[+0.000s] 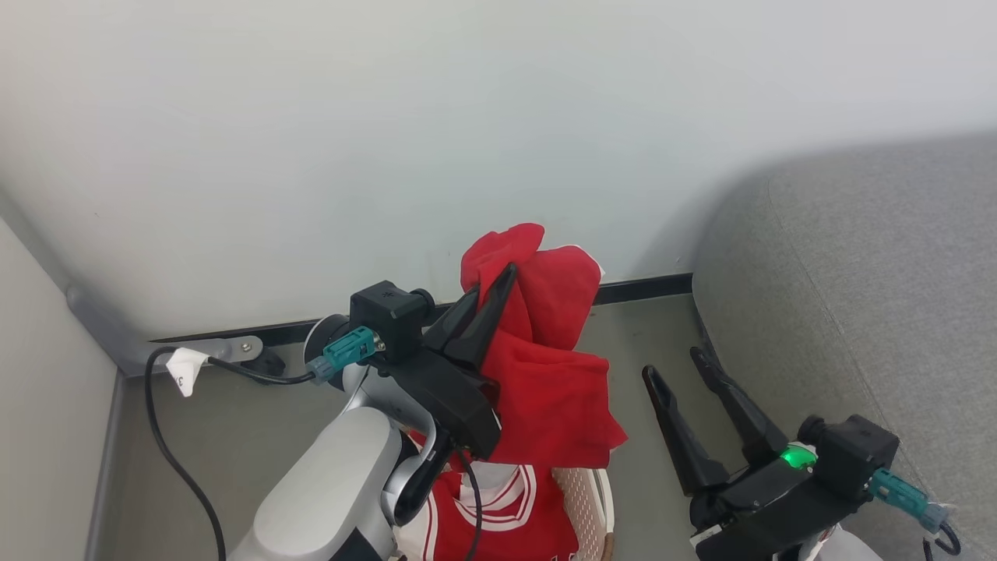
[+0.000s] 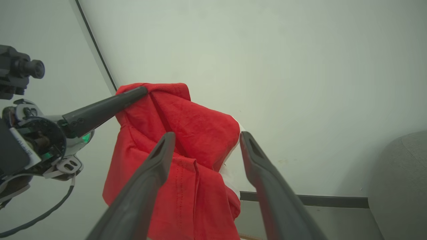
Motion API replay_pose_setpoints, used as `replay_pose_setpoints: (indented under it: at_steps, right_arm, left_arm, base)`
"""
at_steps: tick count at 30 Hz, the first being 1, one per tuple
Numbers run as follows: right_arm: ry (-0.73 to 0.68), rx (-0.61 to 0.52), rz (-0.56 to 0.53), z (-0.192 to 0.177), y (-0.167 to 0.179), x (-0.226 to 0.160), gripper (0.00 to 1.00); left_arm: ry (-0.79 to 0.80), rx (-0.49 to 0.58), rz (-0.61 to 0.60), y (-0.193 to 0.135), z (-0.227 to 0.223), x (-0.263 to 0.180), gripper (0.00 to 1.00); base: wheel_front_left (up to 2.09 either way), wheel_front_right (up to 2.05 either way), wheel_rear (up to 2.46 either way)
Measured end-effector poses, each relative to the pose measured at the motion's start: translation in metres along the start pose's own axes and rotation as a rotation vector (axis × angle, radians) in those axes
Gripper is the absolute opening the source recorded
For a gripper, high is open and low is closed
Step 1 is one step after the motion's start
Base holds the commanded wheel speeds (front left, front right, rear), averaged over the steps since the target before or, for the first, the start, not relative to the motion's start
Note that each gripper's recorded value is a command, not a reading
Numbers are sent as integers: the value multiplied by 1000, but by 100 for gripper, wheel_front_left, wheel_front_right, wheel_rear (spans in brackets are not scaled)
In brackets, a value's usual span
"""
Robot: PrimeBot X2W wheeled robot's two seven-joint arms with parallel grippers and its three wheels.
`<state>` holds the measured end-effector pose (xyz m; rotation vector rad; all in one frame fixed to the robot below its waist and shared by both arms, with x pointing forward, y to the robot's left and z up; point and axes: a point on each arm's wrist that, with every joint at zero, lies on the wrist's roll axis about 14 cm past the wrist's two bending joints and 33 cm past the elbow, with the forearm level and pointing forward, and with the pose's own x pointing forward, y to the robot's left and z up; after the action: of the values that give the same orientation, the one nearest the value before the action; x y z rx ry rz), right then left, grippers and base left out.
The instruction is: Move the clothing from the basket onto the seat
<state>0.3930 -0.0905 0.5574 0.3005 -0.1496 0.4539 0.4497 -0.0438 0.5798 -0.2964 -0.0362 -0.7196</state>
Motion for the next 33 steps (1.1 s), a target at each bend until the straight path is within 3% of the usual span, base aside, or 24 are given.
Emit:
replay_pose_setpoints:
  at_steps: [6,19,33]
  right_arm:
    - [22,-22,87,-3,24,0,100]
    - [108,-187,279,-8,54,19,100]
    - [287,-262,399,-51,72,27,100]
  left_arm:
    - [-4,7,-26,-10,7,0,0]
    - [37,4,-36,-19,-1,-5,0]
    - [51,15,-43,-24,3,-11,0]
  base:
    - [0,0,0]
    - [0,0,0]
    - [0,0,0]
